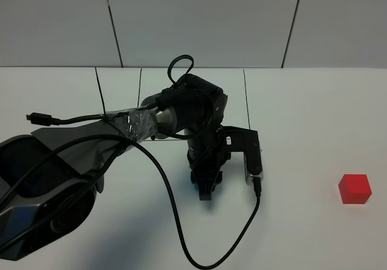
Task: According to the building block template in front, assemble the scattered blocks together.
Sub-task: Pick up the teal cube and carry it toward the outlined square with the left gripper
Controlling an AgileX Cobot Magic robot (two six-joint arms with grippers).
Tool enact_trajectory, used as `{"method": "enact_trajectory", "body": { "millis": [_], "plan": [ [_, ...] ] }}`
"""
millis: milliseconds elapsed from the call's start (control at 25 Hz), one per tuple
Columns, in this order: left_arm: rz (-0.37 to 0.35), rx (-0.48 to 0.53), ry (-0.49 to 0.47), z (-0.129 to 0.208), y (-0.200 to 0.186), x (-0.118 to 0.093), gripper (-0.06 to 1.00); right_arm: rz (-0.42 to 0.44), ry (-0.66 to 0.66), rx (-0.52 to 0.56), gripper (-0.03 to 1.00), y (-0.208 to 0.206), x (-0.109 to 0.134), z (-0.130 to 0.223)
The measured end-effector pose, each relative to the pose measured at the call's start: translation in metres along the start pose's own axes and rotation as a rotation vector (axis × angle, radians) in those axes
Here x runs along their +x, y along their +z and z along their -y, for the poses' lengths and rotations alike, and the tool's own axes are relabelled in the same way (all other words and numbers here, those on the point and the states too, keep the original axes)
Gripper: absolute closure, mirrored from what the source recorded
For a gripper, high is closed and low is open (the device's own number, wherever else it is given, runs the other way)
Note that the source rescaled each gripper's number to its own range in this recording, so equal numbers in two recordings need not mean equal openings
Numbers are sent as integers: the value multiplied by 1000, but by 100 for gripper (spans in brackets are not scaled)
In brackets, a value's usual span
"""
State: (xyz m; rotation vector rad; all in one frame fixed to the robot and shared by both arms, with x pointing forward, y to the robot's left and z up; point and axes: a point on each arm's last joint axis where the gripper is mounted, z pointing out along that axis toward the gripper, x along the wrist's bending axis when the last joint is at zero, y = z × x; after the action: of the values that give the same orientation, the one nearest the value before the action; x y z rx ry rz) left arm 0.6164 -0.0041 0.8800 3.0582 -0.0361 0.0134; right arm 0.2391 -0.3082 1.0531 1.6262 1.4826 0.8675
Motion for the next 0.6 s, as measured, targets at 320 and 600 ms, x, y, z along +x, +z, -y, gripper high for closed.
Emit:
{"method": "enact_trajectory", "body": {
  "millis": [320,600],
  "plan": [
    [13,12,-1,0,3,0,94,0,0,0,39,0,0,0],
    [10,10,1,-1,3,0,94,0,0,0,39,0,0,0]
  ]
}}
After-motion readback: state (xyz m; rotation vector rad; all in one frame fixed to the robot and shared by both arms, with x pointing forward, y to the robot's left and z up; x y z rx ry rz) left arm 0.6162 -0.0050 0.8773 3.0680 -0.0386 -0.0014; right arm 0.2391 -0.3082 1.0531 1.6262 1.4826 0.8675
